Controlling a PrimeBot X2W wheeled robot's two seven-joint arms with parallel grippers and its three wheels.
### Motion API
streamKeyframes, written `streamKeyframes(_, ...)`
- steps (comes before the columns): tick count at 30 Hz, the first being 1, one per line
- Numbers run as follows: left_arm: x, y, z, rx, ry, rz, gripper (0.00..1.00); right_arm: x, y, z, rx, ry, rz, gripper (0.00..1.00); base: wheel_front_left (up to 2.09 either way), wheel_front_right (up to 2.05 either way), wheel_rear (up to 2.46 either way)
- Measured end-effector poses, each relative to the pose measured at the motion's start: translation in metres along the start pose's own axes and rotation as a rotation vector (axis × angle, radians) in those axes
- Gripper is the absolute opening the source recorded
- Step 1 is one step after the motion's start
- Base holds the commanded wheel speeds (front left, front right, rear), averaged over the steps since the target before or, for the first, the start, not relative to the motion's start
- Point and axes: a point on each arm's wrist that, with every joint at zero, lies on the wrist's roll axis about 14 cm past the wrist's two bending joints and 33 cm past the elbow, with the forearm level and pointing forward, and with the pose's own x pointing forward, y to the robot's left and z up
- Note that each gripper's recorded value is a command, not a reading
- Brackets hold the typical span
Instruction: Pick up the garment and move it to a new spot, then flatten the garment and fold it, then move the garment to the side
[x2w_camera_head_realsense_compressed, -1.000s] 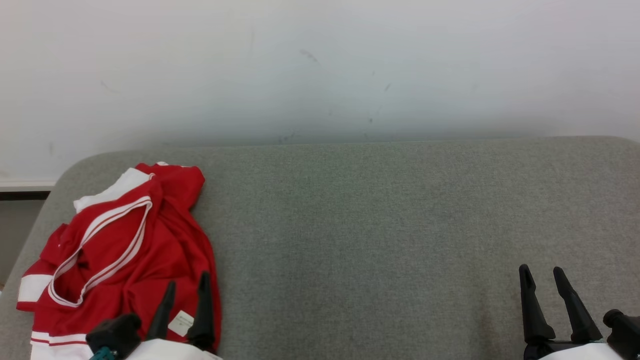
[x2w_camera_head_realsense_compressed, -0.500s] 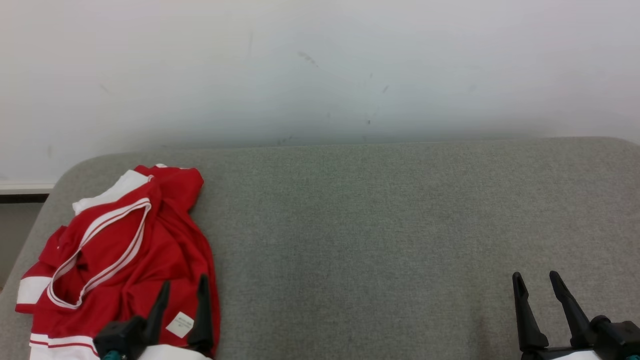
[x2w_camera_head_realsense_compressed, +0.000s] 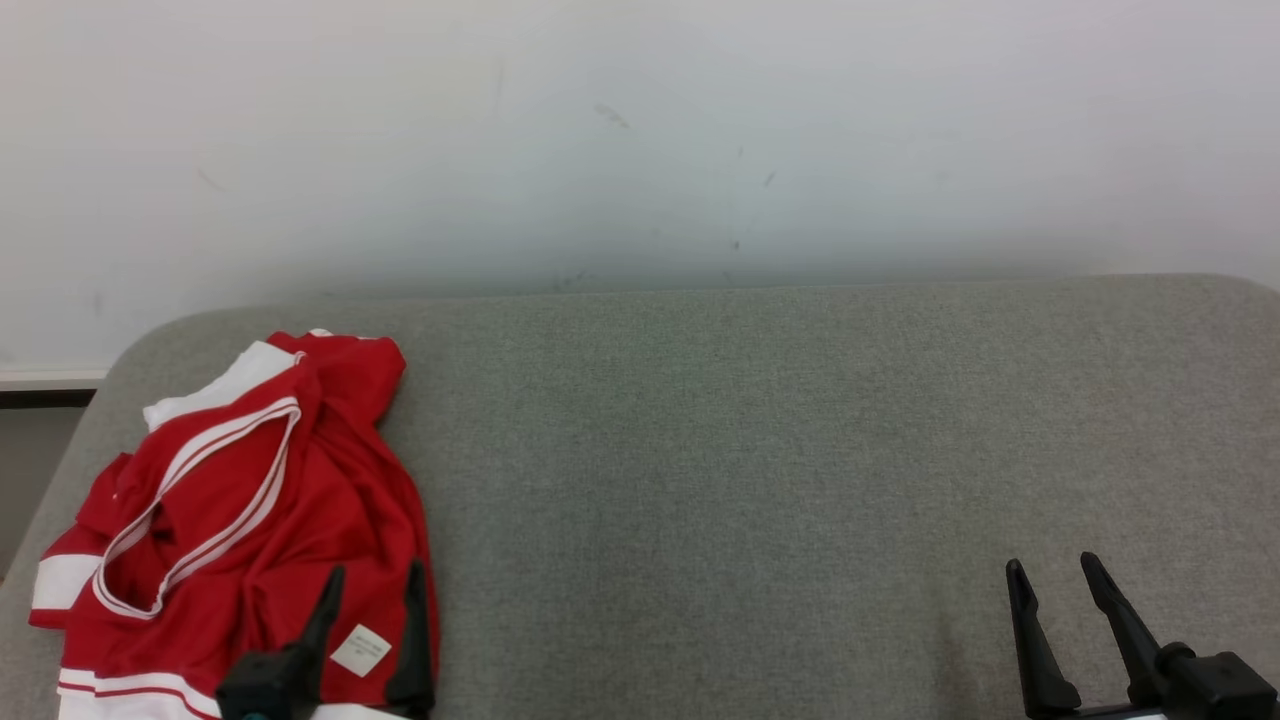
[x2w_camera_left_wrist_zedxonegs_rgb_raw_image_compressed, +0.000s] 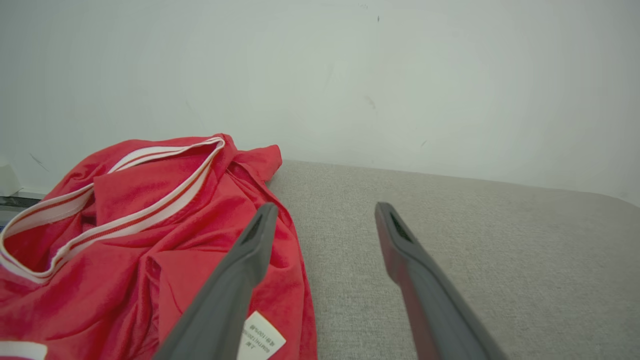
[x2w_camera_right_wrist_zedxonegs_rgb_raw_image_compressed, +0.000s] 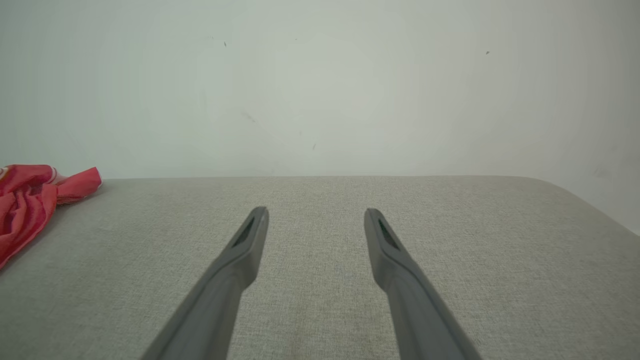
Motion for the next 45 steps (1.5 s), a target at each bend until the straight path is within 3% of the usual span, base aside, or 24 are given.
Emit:
streamKeyframes(23, -0.007, -0.009, -0.012, 0.113, 0.008, -0.037, 1.00, -0.003, 0.002, -0.007, -0.058, 0.001, 0.006, 1.00, 0.00, 0.00, 0.00)
streamKeyframes(45, -0.007, -0.010, -0.017, 0.069, 0.024, -0.028, 1.00, -0.003, 0.001, -0.016, -0.051, 0.029, 0.006, 1.00, 0.00, 0.00, 0.00)
